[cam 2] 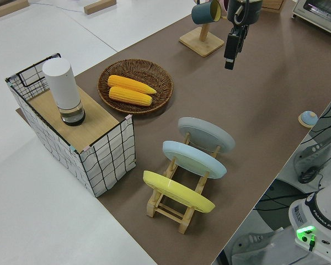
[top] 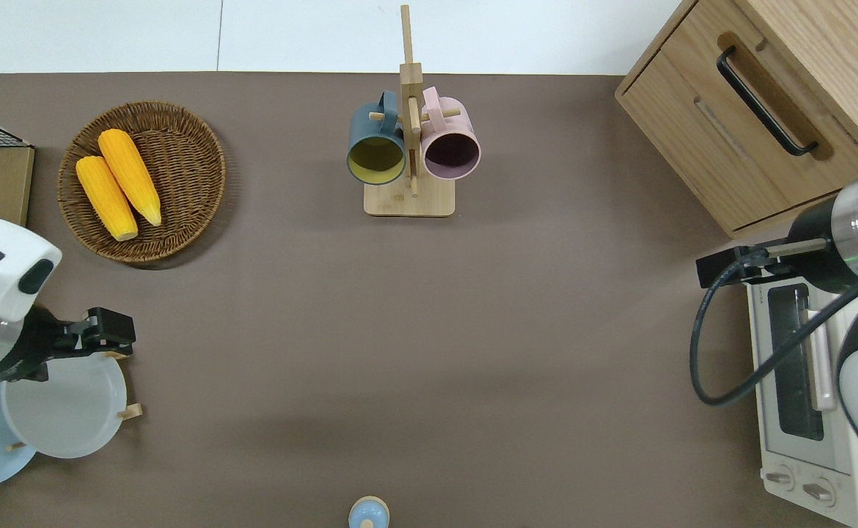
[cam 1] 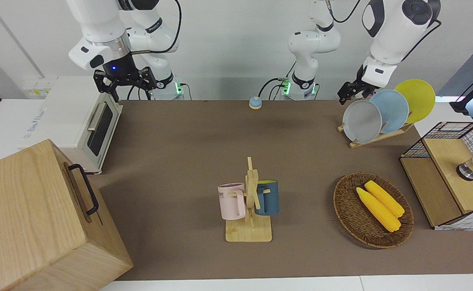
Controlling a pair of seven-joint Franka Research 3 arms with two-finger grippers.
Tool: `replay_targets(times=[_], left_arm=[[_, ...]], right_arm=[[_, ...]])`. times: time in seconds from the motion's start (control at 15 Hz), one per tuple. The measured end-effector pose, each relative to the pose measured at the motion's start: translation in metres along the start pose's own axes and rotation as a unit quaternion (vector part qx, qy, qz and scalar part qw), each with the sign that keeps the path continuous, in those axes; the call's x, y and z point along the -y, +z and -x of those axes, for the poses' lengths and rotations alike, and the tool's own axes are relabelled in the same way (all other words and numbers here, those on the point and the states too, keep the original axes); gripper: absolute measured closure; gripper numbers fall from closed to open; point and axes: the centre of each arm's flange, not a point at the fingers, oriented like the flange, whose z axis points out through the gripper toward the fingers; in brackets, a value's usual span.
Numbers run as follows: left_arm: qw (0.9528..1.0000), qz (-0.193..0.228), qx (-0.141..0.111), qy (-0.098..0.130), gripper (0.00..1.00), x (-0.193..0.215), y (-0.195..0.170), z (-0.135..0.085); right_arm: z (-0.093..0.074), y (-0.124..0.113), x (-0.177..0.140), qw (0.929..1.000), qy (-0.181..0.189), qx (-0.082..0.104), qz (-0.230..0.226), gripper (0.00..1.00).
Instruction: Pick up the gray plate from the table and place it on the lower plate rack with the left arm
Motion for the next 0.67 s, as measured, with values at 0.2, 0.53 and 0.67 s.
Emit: replay_targets(times=[0.2,0.53,0.67], left_arm=[[0.9992,0.014,-0.015,0.033,0.0,0.006,-0.007,0.0],[0.996,0.02,-0.029,0.082,0.0,-0.001,-0.015,0.006],[0.995,0.026,-0.041,0.087,0.0,-0.004,-0.018,0.004]], right_arm=[[0.0,0.0,0.0,1.0,0.0,0.0,0.0,0.01],[0.0,0.0,0.0,1.0,0.0,0.0,0.0,0.01],[0.0,0.0,0.0,1.0,0.0,0.0,0.0,0.01]])
